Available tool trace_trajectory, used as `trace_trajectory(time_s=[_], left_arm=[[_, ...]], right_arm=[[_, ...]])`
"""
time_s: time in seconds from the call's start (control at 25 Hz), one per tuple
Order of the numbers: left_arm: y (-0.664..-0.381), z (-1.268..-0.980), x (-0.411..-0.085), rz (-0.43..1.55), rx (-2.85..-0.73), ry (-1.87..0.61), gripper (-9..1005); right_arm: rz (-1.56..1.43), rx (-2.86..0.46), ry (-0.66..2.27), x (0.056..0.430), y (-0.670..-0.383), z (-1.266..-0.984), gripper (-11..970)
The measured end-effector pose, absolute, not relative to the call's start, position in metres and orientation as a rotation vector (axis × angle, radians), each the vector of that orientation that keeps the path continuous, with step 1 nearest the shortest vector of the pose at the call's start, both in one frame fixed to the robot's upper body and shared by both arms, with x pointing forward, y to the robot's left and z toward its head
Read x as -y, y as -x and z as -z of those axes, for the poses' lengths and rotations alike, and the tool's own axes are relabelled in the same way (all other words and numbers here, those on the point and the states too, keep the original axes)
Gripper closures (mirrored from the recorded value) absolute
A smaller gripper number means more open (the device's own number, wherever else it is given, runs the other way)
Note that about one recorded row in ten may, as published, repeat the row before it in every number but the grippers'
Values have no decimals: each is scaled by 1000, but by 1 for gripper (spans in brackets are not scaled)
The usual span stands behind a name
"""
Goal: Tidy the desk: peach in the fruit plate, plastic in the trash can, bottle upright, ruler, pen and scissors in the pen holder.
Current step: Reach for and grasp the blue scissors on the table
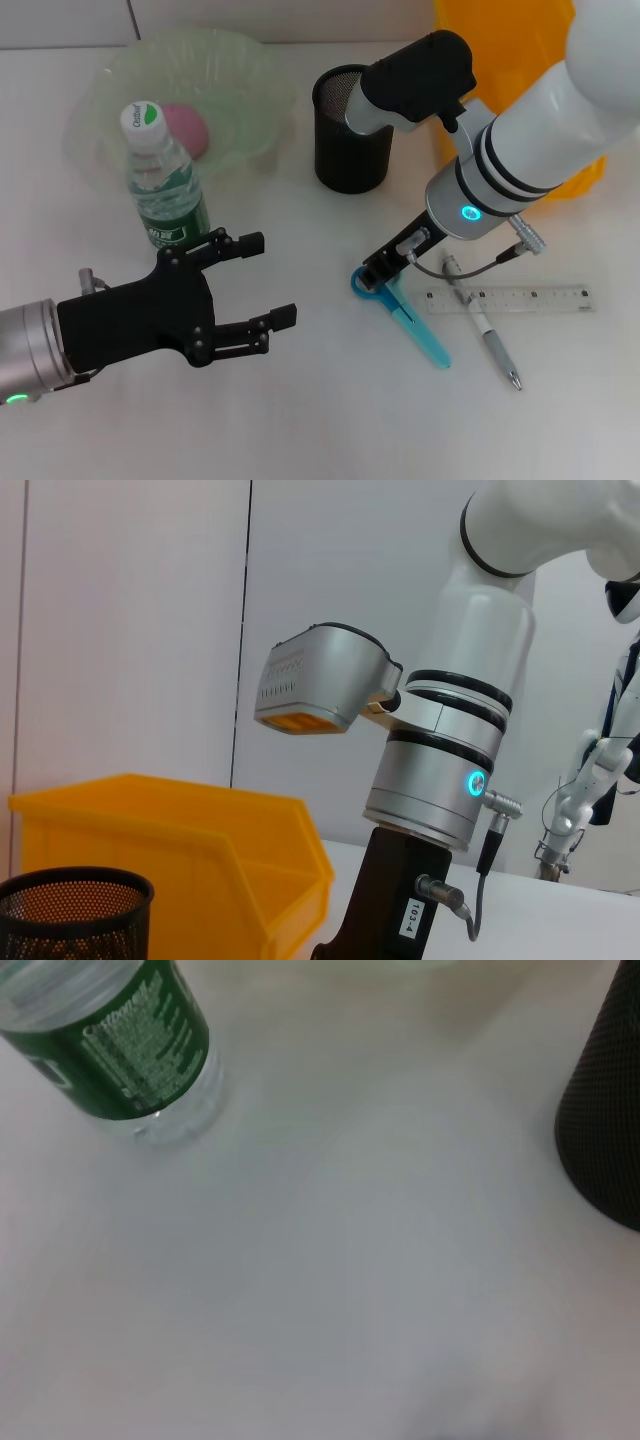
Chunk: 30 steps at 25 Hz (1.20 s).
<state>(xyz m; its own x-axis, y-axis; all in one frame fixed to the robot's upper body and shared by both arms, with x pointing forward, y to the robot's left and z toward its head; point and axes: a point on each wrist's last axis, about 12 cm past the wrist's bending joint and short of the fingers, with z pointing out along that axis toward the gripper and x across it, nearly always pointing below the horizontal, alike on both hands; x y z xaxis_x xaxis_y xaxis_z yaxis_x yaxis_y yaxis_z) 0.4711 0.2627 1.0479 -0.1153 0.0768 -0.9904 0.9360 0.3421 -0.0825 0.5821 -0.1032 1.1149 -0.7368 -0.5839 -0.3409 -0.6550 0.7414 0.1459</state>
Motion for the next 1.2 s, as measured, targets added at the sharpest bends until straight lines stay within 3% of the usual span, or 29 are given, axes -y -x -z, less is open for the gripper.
trace_trajectory(time_s=[0.68,1.2], left_arm=[[-471,-1048,-263,971,-1498,-964,132],[-471,-1048,-263,971,-1497,-964,132]], right_arm=[[-378,-2670,973,101,-583,-1115,666],[-371,-2684,972,102,-583,-1112,723]])
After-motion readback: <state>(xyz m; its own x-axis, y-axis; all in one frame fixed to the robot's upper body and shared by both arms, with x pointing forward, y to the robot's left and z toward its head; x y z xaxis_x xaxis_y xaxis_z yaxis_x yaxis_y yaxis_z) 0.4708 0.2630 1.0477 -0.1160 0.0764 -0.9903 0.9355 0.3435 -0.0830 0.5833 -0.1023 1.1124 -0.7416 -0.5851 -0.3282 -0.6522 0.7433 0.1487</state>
